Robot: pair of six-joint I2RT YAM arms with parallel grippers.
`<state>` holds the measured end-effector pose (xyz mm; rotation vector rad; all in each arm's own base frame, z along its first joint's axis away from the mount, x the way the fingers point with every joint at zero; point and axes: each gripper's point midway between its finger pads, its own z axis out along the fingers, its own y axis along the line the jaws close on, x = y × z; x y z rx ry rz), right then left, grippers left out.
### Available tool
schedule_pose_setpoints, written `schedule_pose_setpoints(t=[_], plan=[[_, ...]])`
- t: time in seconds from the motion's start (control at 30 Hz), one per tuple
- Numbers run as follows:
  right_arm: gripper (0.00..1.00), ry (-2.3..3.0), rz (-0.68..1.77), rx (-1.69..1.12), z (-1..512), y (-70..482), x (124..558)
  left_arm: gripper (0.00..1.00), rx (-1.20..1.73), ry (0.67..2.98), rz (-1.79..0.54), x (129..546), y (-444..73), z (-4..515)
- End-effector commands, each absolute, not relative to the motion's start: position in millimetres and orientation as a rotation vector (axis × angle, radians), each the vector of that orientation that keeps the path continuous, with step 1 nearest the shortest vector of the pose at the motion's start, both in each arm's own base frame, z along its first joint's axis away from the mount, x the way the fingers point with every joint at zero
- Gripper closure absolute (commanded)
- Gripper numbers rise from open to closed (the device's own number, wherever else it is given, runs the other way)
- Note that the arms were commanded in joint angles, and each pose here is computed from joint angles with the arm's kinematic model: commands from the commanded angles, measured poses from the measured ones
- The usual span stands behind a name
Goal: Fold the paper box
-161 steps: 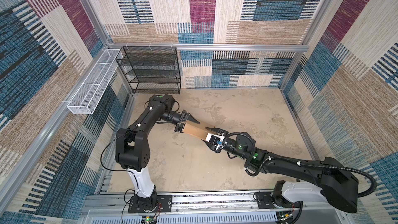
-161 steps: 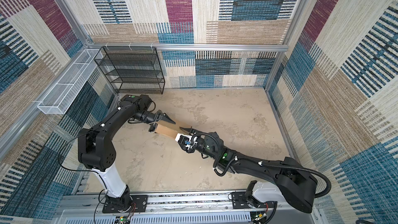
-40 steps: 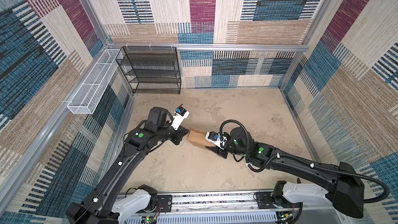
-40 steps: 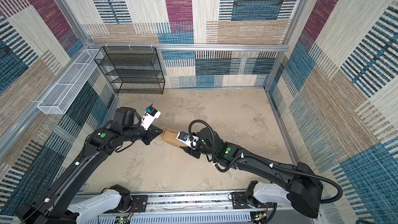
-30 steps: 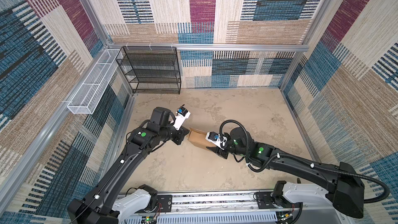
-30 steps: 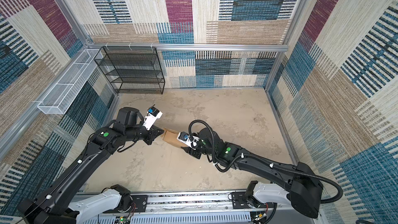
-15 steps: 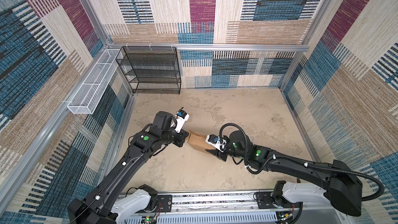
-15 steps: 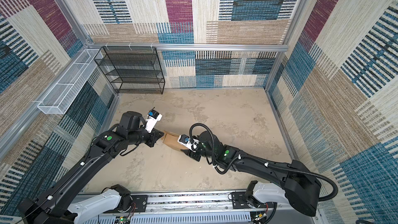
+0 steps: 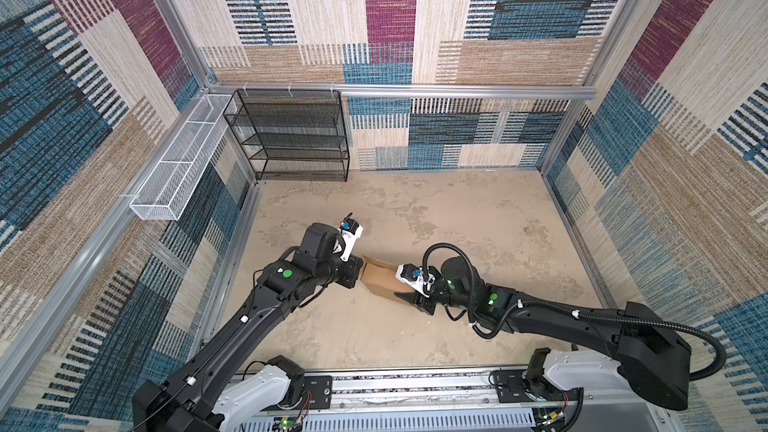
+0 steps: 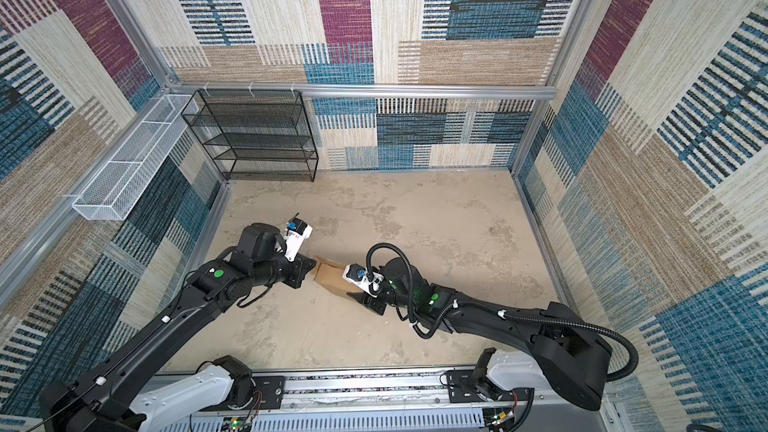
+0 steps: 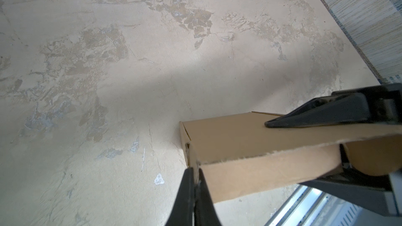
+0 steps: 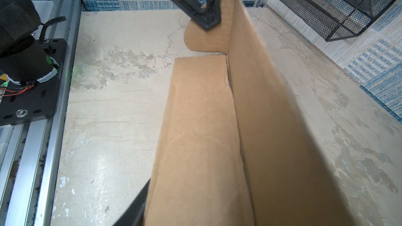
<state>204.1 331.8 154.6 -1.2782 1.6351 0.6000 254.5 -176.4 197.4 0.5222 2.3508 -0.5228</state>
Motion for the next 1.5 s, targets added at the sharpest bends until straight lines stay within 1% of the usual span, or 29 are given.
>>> schedule_pose_setpoints(t=[0.0, 0.43, 0.73, 0.87, 0.93, 1.0, 1.13, 1.47], plan=[[0.56, 1.543, 0.669, -1.255, 174, 342, 201, 1.0, 0.427, 2.341, -0.511, 264, -175, 196], [0.55, 1.578, 0.674, -1.25, 158, 336, 197, 1.0, 0.4, 2.335, -0.501, 264, -178, 187], [0.51, 1.61, 0.662, -1.239, 149, 331, 197, 1.0, 0.393, 2.346, -0.507, 259, -180, 179], [0.42, 1.612, 0.653, -1.218, 151, 327, 198, 1.0, 0.388, 2.34, -0.502, 258, -180, 178], [0.33, 1.604, 0.653, -1.205, 155, 326, 199, 1.0, 0.382, 2.346, -0.495, 258, -178, 176], [0.26, 1.604, 0.65, -1.196, 157, 325, 199, 1.0, 0.38, 2.352, -0.491, 257, -178, 174], [0.19, 1.61, 0.642, -1.191, 159, 322, 199, 1.0, 0.375, 2.354, -0.482, 257, -177, 173], [0.14, 1.634, 0.626, -1.154, 163, 314, 200, 1.0, 0.349, 2.361, -0.437, 257, -176, 174]])
